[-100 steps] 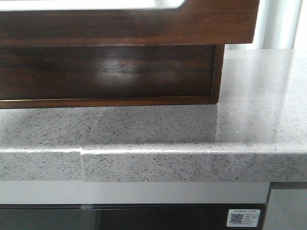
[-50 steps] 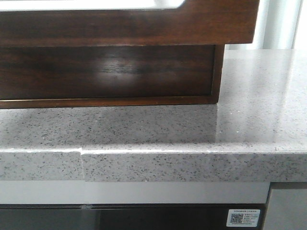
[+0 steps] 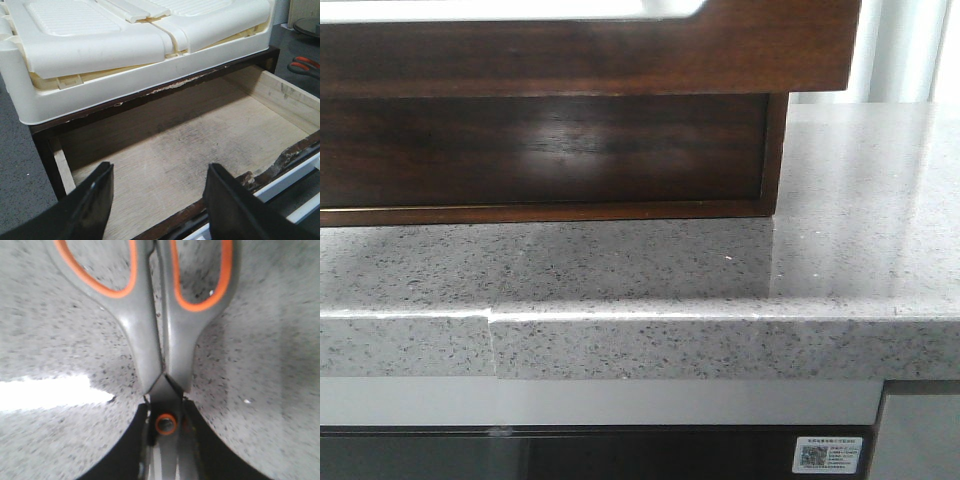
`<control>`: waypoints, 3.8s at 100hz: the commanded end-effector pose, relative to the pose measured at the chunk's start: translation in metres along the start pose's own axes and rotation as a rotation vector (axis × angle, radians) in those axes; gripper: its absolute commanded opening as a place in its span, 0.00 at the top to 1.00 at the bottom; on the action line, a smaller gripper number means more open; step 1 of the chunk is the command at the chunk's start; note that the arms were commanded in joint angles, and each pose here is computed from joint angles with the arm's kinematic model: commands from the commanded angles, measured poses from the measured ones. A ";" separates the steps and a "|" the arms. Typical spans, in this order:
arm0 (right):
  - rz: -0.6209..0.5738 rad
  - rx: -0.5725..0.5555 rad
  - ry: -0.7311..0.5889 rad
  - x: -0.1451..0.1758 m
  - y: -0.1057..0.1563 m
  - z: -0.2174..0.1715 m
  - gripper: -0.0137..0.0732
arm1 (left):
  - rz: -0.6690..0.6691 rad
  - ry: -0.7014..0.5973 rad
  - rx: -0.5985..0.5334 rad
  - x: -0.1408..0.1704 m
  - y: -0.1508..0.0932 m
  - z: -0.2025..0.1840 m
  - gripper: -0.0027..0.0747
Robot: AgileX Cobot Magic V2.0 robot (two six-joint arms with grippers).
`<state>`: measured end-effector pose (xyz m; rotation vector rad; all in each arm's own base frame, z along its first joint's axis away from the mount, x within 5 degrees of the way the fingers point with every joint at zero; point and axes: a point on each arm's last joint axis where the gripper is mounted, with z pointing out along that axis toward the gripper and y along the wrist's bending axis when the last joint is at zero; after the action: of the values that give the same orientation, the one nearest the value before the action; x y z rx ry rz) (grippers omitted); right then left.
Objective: Put scissors in drawer with both arms
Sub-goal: 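Carry the scissors with the right gripper over the open drawer and release, then withdraw the right gripper from the drawer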
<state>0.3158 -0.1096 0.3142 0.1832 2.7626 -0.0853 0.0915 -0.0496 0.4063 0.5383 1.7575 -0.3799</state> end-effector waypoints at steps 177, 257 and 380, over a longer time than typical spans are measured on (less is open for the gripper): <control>-1.551 -0.427 -0.589 0.029 0.309 -0.134 0.73 | -0.018 -0.080 -0.014 -0.013 0.001 -0.002 0.46; -0.562 -0.338 -0.664 0.103 0.154 -0.204 0.62 | -0.016 -0.079 -0.015 -0.013 0.001 -0.002 0.46; -0.362 -0.436 -0.953 0.202 0.119 -0.128 0.92 | -0.018 -0.082 -0.015 -0.013 0.001 -0.002 0.99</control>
<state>0.0983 0.0427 0.3398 -0.4060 1.8792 0.2703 0.0917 -0.0494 0.4064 0.5381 1.7568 -0.3758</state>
